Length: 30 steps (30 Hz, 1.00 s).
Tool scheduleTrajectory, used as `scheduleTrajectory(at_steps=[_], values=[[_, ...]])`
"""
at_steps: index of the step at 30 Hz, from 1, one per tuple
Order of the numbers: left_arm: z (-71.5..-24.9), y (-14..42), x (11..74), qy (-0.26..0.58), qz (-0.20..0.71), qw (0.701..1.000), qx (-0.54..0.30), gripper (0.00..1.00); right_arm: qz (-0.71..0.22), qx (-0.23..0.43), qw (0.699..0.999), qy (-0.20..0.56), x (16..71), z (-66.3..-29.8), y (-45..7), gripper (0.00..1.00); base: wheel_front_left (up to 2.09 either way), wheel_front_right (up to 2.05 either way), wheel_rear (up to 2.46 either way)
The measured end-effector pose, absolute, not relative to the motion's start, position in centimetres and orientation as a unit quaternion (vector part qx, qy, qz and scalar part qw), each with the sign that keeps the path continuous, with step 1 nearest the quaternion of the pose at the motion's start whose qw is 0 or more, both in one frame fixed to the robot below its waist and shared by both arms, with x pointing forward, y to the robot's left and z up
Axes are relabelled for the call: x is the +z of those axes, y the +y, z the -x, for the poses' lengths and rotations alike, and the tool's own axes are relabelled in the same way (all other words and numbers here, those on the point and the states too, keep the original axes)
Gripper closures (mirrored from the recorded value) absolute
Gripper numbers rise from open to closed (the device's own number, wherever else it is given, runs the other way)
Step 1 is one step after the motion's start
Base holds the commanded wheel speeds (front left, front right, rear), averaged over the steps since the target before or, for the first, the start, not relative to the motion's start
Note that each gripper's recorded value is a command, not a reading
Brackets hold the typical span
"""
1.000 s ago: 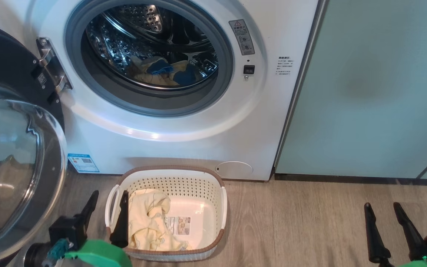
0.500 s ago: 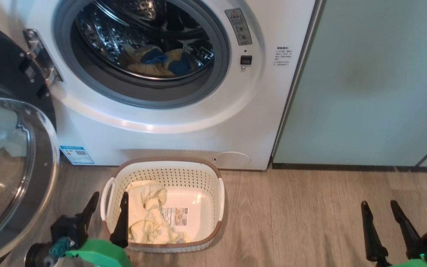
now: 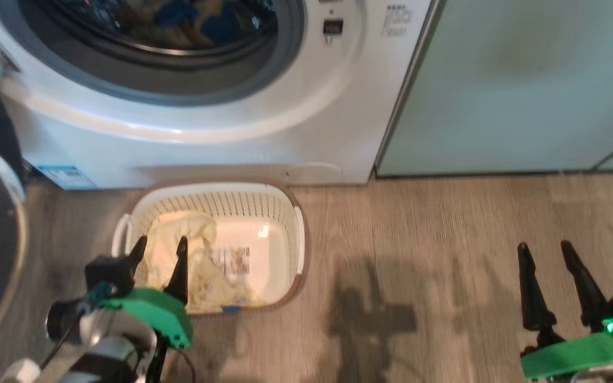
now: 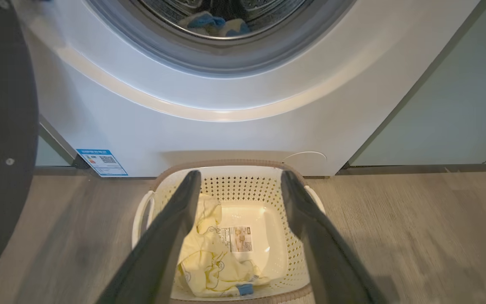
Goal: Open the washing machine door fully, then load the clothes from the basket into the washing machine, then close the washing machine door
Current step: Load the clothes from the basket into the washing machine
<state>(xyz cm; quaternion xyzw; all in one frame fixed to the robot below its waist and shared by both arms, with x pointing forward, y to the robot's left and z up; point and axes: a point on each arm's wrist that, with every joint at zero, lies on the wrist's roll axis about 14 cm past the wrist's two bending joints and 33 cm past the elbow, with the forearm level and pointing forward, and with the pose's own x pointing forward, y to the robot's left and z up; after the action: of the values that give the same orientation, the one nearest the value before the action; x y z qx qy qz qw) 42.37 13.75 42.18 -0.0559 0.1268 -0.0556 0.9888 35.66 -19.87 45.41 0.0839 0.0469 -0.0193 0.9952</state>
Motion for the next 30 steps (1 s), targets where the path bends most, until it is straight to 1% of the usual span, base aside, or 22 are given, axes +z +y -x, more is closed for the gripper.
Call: scheduleTrajectory(at_steps=[8,9,13,17,22,30], values=[[-46.3,11.7,34.6,0.218,0.055,0.971,-0.086,0.00,-0.084,-0.029,0.993,0.073,42.7,-38.6,-20.5,0.00,0.00,0.00,0.00],[-46.3,11.7,34.6,0.218,0.055,0.971,-0.086,0.00,-0.084,-0.029,0.993,0.073,42.7,-38.6,-20.5,0.00,0.00,0.00,0.00],[-47.8,11.1,30.8,0.258,0.060,0.960,-0.095,0.00,-0.082,-0.032,0.992,0.085,41.2,-40.1,-20.8,0.00,0.00,0.00,0.00],[-48.8,11.2,26.4,0.309,0.065,0.945,-0.089,0.00,-0.086,-0.031,0.991,0.093,39.8,-41.8,-20.8,0.00,0.00,0.00,0.00],[-50.7,11.6,21.8,0.343,0.073,0.933,-0.081,0.00,-0.093,-0.028,0.990,0.102,37.9,-43.8,-20.7,0.00,0.00,0.00,0.00],[-51.8,12.0,14.5,0.398,0.076,0.911,-0.073,0.00,-0.101,-0.037,0.983,0.146,33.3,-44.4,-21.0,0.00,0.00,0.00,0.00]])
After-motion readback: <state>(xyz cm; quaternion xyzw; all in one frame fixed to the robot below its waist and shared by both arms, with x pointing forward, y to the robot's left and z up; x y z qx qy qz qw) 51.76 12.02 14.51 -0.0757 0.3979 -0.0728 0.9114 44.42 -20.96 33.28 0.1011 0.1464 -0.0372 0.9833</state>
